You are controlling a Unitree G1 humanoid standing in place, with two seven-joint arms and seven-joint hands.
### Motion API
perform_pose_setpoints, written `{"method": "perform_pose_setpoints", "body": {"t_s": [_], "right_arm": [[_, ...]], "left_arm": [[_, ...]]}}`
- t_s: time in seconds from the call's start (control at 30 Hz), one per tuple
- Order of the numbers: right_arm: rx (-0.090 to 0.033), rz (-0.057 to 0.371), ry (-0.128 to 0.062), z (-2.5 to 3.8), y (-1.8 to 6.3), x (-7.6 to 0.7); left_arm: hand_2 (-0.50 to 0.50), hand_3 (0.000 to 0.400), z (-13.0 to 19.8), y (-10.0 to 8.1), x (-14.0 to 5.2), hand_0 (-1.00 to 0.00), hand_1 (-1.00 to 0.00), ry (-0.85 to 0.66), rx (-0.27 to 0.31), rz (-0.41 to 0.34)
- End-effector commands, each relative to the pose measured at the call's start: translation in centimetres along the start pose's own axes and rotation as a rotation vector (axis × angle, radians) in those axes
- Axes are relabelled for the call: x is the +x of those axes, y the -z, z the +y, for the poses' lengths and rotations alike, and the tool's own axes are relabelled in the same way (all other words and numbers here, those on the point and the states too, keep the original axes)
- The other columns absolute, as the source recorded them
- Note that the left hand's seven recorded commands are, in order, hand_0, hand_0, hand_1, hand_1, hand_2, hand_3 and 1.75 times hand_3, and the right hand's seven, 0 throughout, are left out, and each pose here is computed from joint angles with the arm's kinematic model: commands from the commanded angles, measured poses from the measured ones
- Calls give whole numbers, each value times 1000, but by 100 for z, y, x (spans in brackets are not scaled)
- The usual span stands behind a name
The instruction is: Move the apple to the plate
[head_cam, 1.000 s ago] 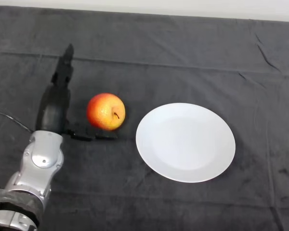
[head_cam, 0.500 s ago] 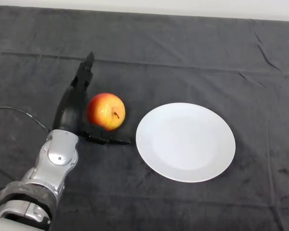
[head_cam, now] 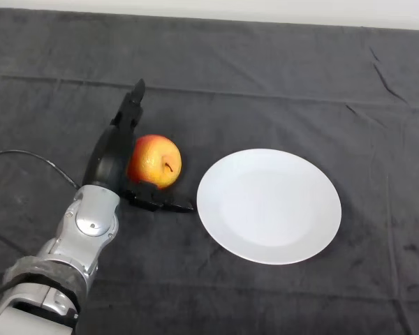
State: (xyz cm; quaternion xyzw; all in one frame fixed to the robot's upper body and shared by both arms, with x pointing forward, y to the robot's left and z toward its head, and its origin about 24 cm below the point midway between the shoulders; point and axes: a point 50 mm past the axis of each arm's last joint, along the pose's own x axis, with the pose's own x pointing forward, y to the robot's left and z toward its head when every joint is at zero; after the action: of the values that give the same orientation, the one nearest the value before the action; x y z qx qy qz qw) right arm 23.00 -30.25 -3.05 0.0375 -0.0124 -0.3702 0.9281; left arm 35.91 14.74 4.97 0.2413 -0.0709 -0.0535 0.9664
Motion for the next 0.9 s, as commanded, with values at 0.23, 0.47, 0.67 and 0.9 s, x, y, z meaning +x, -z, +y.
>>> {"method": "perform_pose_setpoints", "body": {"t_s": [0.23,0.47,0.67,0.9], "right_arm": [[-34,342,45,-145,574,-579],[-34,342,45,-145,574,-579],[-34,342,45,-145,573,-579],[-34,342,45,-145,573,-579]], "left_arm": [[-475,380,47,-70,115,-949,0,-1,34,23],[0,400,84,-109,162,-1000,-1000,-29,41,30],[0,400,72,-156,175,-1000,-1000,-55,51,3],[0,400,50,-252,213,-1000,-1000,-68,63,-43]]}}
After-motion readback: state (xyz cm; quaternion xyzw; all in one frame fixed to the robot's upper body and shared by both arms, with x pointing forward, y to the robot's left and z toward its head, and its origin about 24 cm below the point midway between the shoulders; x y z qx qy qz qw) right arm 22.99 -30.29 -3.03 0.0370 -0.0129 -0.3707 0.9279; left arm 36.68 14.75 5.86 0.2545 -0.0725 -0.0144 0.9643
